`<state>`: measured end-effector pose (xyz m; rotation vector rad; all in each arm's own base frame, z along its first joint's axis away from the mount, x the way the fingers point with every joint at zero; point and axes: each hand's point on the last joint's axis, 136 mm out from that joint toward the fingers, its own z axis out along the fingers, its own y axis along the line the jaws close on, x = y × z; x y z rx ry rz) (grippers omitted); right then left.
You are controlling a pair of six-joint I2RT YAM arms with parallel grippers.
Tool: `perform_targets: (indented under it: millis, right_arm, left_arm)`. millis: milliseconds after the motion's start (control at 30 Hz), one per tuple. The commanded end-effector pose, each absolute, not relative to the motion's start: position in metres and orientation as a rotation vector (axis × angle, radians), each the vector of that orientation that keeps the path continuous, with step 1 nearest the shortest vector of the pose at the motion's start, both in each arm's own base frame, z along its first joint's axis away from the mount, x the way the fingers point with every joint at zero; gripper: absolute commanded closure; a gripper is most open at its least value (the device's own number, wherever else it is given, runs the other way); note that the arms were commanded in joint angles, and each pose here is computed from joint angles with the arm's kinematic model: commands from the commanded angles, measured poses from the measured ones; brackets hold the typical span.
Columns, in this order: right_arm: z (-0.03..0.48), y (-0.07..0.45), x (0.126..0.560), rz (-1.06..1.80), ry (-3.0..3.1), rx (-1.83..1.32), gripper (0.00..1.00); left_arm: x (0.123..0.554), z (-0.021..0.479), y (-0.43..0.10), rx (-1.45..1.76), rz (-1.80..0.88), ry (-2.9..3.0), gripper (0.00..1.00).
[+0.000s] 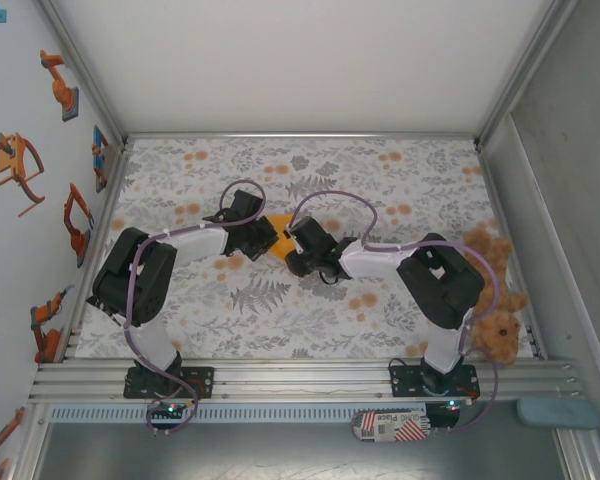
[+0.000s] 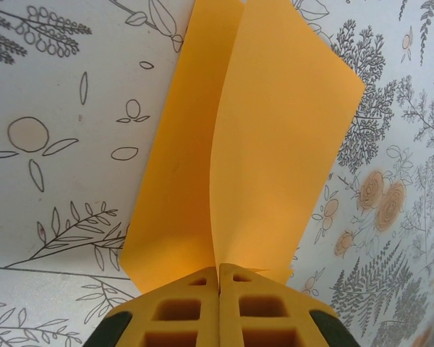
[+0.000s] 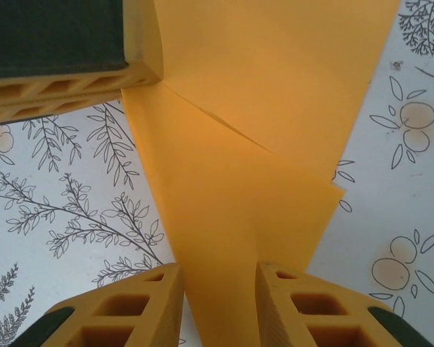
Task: Fold a paper plane with a square sheet of paper (pick it up from the middle)
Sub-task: Fourth fold the wing at the center of the table.
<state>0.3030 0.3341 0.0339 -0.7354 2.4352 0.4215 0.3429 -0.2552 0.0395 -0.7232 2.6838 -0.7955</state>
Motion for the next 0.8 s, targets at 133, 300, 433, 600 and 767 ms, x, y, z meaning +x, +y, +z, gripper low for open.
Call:
perform_targets:
  millis: [133, 300, 433, 600, 767]
  right_arm:
    - [0.05, 0.336, 0.308, 0.394, 2.356, -0.738, 0.68]
    - [0.042, 0.336, 0.305, 0.393, 2.367, -0.756, 0.7]
    - [0.037, 0.34, 0.301, 0.428, 2.369, -0.777, 0.7]
    - [0.032, 0.34, 0.298, 0.426, 2.367, -0.798, 0.7]
    - [0.028, 0.336, 0.299, 0.393, 2.367, -0.798, 0.7]
  left_arm:
    - [0.345, 0.048, -0.255, -0.749, -0.781, 2.676, 0.95]
    - [0.345, 0.051, -0.254, -0.761, -0.79, 2.671, 0.94]
    - [0.346, 0.052, -0.255, -0.785, -0.829, 2.663, 0.95]
    - [0.347, 0.052, -0.257, -0.817, -0.88, 2.667, 0.95]
    - [0.347, 0.053, -0.258, -0.841, -0.918, 2.665, 0.94]
